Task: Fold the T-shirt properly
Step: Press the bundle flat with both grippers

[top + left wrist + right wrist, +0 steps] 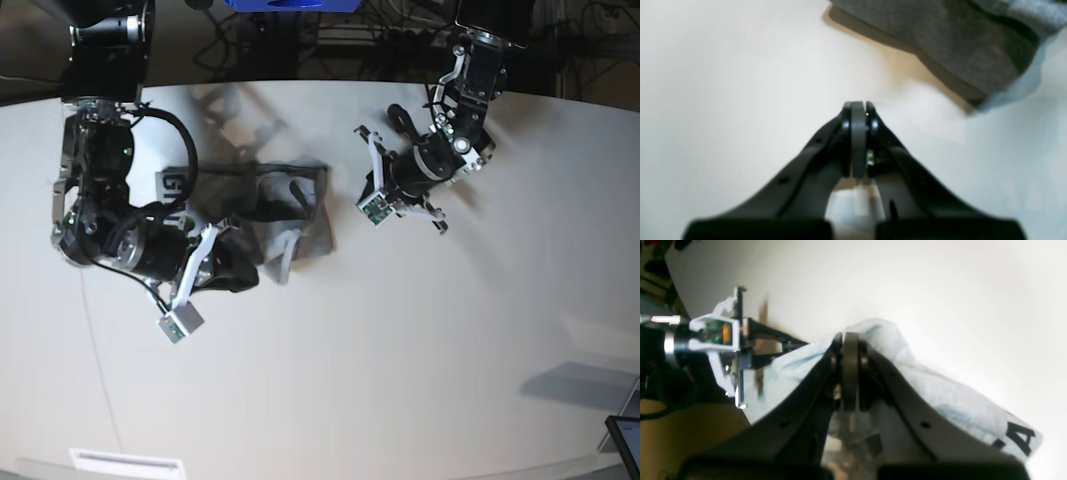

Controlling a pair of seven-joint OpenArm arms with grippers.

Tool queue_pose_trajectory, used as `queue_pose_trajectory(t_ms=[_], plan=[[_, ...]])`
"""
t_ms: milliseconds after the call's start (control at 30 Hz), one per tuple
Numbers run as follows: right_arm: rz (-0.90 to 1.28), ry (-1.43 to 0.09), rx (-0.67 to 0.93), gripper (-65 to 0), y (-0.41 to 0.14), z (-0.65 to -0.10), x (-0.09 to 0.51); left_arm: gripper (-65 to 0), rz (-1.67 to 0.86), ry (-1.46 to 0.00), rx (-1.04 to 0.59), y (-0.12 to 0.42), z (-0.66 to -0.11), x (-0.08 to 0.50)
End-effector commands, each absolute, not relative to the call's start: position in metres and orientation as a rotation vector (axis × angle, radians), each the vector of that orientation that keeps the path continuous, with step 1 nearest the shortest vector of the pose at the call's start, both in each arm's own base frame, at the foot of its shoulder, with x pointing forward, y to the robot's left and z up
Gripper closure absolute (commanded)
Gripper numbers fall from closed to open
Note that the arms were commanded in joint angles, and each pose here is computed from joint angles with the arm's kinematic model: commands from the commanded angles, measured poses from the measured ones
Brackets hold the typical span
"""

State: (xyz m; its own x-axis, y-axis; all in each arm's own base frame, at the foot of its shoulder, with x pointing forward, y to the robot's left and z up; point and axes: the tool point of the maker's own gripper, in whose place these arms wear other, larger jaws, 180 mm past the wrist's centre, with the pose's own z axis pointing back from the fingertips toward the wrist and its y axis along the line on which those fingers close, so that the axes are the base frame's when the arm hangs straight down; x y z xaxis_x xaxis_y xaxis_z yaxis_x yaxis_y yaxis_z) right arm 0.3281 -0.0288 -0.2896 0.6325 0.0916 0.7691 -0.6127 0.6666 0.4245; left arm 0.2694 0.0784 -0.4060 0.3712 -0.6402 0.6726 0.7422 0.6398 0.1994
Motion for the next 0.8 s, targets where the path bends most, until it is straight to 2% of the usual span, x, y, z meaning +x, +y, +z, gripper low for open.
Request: queue_pose_trajectory(t_ms=[0,200,567,767], plan=[[0.448,-0.84,0.767,0.0,-0.026,-0.276,0.335,0.0,-0.895,-0.792,-0.127,0.082,-0.404,0.273],[0.357,-0.762,0.838,0.0,-0.017,-0.31,0.33,0.0,-0.895,-0.794,-0.126,0.082,-0.403,0.273],[0.417,-0.584,0.995,0.0,0.041,-0.38,0.293,0.0,-0.887,-0.81,-0.141,0.074,-0.4,0.275],[0.44,-0.586,0.991,0.0,0.044,-0.378,0.293,0.0,-0.887,-0.81,-0.141,0.074,-0.4,0.275]])
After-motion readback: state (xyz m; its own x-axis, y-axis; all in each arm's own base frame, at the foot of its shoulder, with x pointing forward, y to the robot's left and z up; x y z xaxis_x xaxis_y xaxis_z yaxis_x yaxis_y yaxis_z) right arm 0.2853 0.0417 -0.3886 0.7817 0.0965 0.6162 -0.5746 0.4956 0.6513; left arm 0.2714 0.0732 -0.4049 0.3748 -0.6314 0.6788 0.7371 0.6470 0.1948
